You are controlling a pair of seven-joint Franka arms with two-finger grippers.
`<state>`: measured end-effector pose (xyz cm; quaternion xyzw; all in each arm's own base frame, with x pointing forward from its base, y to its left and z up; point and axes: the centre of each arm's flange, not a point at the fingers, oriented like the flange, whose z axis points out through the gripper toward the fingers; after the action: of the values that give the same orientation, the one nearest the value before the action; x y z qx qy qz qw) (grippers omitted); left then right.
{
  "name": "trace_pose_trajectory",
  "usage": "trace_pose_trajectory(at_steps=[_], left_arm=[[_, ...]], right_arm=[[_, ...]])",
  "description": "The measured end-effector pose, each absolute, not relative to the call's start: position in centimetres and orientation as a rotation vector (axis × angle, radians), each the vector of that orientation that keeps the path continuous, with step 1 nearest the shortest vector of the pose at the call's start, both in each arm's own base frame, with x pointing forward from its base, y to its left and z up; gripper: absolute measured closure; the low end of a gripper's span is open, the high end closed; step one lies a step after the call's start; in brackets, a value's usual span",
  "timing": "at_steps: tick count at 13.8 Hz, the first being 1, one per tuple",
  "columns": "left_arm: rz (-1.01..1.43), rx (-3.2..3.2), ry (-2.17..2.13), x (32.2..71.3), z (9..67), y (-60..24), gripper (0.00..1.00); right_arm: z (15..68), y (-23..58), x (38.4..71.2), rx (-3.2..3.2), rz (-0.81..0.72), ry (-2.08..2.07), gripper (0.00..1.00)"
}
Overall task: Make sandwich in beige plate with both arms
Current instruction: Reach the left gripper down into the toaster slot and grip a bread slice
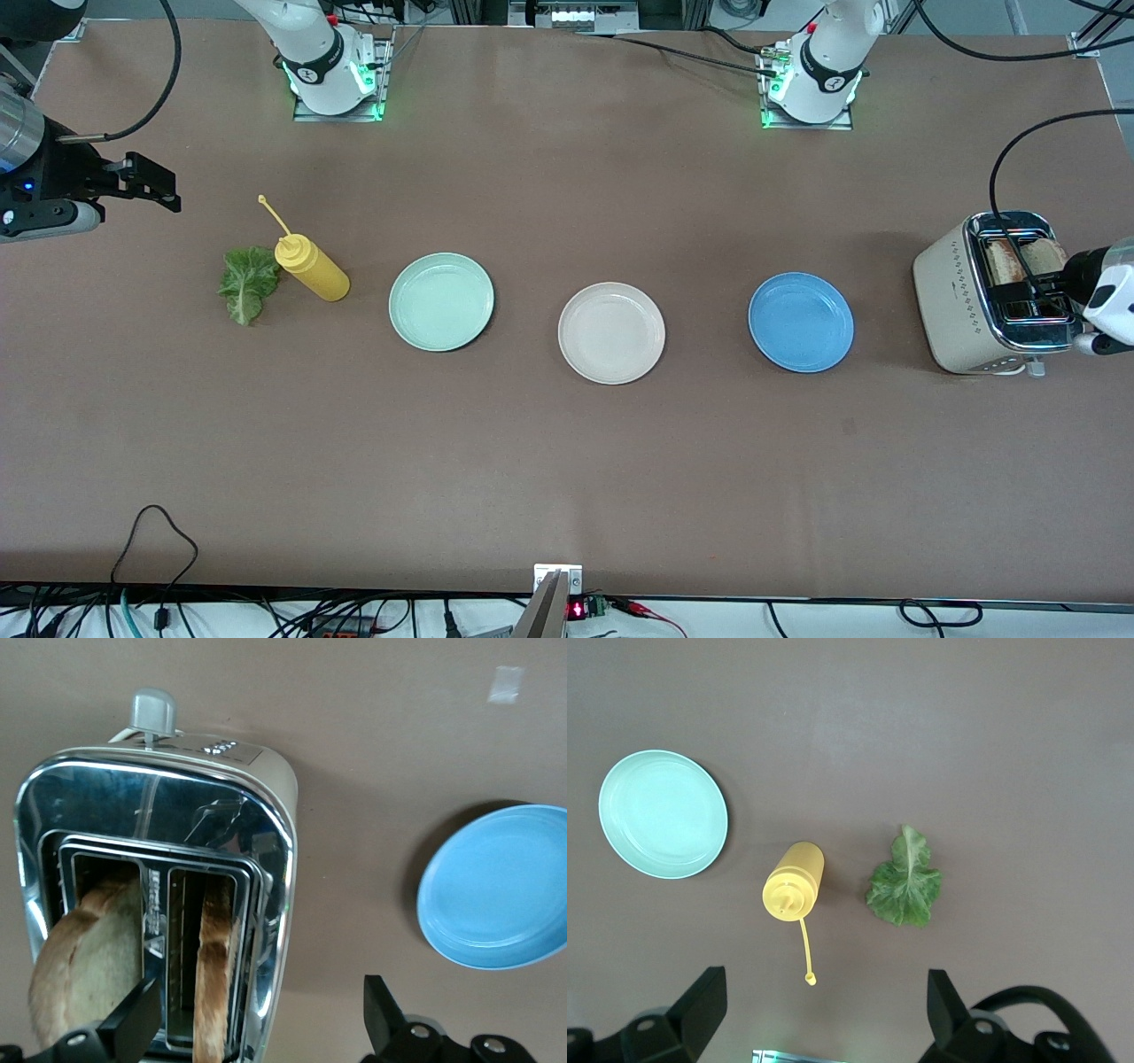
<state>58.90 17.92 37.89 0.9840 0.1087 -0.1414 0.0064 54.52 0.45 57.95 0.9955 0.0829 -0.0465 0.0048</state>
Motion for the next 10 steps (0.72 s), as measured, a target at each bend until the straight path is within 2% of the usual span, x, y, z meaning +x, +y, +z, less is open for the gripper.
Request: trace_pose_trajectory(at_steps=[4, 6, 10], left_arm=[[-0.5, 3.056, 0.363, 58.5, 35.8, 19.1, 0.0], [-0.546, 3.043, 0.365, 58.1, 35.5, 19.1, 0.19], [-0.611, 3.018, 0.383, 57.3, 35.2, 19.7, 0.65]], right_arm=[[57.9, 0.5, 54.5, 3.118, -0.146, 0.26, 0.0], [57.9, 0.5, 54.5, 3.118, -0.146, 0.26, 0.0], [57.9, 0.5, 54.5, 3.118, -0.146, 0.26, 0.0]])
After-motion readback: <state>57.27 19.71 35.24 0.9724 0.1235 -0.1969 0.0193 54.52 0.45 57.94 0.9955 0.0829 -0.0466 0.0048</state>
